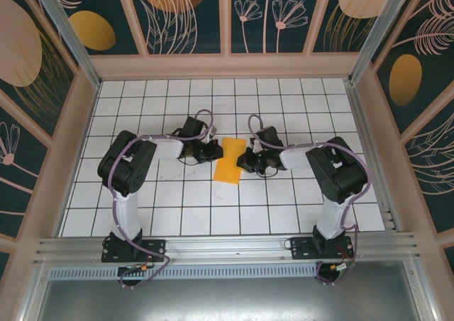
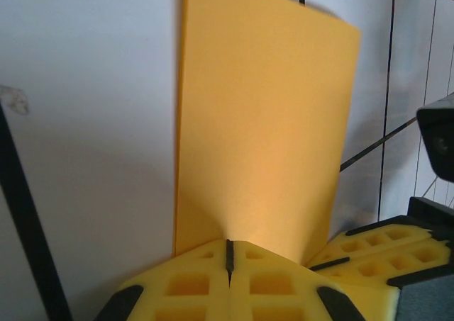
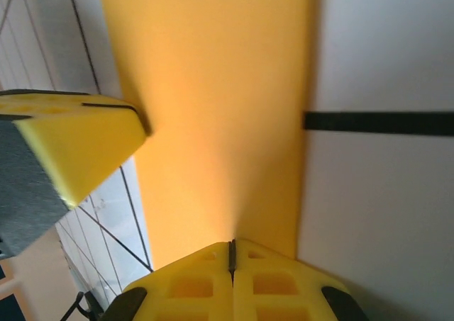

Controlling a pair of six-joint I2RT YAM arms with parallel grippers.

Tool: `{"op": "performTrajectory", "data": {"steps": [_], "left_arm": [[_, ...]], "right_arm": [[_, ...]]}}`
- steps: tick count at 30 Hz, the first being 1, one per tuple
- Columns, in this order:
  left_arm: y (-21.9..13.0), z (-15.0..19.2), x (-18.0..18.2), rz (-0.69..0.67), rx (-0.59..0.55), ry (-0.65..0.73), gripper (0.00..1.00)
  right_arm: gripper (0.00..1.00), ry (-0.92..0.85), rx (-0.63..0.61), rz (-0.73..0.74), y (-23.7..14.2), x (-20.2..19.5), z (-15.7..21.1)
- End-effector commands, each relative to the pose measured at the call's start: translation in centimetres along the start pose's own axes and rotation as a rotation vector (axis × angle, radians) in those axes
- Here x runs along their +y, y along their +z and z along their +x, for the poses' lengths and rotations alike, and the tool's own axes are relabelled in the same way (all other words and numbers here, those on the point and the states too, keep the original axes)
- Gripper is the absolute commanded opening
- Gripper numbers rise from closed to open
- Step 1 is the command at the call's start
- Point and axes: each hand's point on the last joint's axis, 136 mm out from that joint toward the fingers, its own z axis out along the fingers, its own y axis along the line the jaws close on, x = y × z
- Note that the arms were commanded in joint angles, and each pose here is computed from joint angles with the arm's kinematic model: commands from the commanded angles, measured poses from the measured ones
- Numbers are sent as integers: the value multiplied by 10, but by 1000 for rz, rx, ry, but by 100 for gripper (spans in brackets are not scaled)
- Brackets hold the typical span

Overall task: Fold a paper plane with a square sheet of paper (pick it up from the middle)
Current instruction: Fold the square sheet of paper in half at the center of the table.

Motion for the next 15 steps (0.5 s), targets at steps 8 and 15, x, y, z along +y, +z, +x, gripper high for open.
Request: {"op": "performTrajectory", "data": {"steps": [8,15], "left_arm": [[9,32,43,-138,76,-69,0],[8,32,44,-139,77,-70,0]], "right_arm": [[0,-126,-3,-115,-16,50,18],[0,-61,41,-99,-3,22,50]]}}
